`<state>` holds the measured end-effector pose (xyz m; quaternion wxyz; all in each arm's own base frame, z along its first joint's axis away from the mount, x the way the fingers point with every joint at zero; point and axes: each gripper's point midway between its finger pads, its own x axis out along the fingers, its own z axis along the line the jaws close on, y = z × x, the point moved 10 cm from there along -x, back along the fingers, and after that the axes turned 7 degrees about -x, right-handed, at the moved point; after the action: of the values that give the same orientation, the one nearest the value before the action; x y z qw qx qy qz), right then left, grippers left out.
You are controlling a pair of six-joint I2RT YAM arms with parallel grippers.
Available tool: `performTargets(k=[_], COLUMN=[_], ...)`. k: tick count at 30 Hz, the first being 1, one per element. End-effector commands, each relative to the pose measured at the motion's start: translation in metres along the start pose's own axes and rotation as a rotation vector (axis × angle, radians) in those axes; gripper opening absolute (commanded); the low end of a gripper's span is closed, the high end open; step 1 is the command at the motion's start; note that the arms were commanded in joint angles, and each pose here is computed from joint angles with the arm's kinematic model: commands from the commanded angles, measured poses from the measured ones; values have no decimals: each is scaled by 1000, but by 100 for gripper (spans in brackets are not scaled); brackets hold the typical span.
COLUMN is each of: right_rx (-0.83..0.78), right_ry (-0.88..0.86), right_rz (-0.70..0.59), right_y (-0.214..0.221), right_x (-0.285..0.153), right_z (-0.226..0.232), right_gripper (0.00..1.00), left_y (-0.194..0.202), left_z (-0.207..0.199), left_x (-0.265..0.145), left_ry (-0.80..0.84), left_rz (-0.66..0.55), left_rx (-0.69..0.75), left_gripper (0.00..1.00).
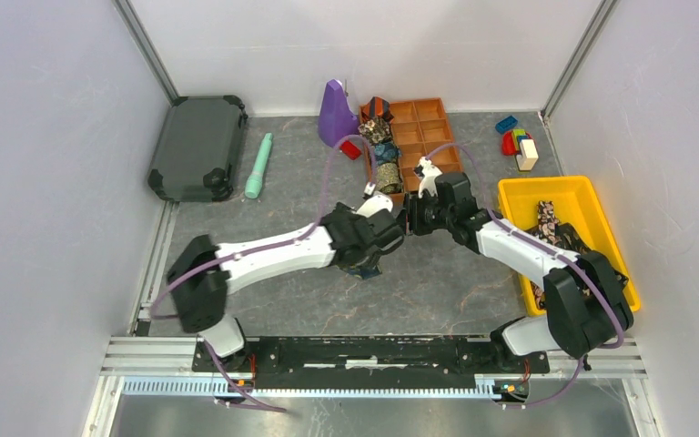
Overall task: Roll the ties
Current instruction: Roll the tie at the center of the board.
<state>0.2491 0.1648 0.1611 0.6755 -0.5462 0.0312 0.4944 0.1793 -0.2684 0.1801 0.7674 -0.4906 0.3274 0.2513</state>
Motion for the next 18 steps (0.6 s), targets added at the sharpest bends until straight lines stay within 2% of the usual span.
performTargets(k=[1,4,9,13,18], right_rx=[-15,-14,-38,-11,3], right_ry=[-63,-103,-162,-212,-236], right_rz=[-52,-67,-75,-58,25], right_y=[-20,-23,-24,5,43], right_x=[-3,-4,2,11,26], right_z=[11,26,58,80,88], right_gripper=[44,45,47,47,44], left_y=[-8,-4,4,6,9], left_z=[21,44,91,115,124], left_x=[-37,-41,-25,-13,-4], left_ry=[226,339,374,374,328], left_rz=[-99,-126,-131,-129,-106], left_rx=[-68,-156,-346,-466,-507], left_gripper=[100,100,99,98,97])
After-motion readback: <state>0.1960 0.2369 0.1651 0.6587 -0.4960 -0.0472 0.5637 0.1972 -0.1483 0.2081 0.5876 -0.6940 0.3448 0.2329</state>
